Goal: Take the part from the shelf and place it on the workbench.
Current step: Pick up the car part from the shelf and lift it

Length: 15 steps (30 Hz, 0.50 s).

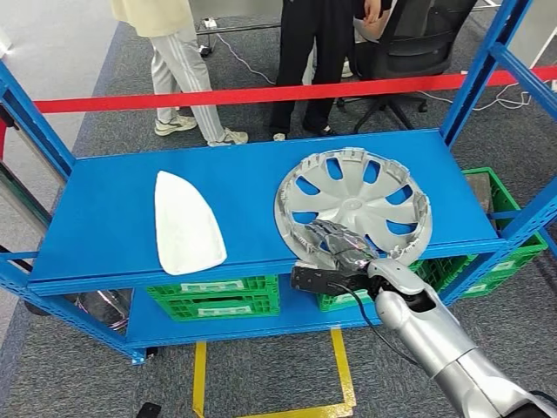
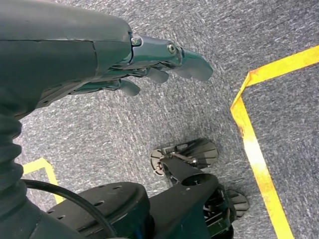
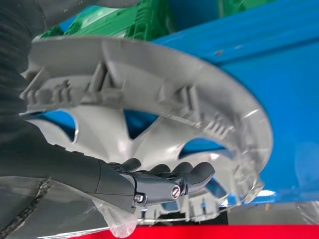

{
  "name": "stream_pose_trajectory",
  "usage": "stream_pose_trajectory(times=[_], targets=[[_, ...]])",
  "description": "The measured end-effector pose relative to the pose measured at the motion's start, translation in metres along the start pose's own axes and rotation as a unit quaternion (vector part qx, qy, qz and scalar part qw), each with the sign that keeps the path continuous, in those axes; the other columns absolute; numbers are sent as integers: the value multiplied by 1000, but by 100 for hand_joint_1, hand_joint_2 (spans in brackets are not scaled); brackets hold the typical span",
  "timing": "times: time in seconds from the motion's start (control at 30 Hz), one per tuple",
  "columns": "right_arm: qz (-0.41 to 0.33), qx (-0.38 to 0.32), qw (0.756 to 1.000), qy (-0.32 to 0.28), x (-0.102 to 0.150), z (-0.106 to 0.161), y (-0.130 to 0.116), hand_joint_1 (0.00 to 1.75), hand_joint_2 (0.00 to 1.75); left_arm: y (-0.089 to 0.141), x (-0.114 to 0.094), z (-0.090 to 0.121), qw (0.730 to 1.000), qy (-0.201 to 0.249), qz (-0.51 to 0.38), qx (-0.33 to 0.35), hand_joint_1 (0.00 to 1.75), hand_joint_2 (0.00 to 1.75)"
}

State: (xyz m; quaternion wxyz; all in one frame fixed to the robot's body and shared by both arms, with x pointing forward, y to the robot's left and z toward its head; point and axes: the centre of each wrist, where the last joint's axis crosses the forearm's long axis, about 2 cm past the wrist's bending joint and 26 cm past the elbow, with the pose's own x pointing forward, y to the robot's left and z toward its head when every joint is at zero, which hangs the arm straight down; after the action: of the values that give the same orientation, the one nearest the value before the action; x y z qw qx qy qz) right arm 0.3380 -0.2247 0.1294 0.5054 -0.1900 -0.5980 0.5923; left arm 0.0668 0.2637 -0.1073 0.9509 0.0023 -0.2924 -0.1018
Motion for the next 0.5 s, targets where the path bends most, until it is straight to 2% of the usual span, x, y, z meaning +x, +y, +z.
stream_pose_trajectory(times=[0.5], targets=[[8, 28, 999, -26, 12, -12, -3, 0, 175, 6, -2, 0, 1000, 7, 3, 9, 0, 175]])
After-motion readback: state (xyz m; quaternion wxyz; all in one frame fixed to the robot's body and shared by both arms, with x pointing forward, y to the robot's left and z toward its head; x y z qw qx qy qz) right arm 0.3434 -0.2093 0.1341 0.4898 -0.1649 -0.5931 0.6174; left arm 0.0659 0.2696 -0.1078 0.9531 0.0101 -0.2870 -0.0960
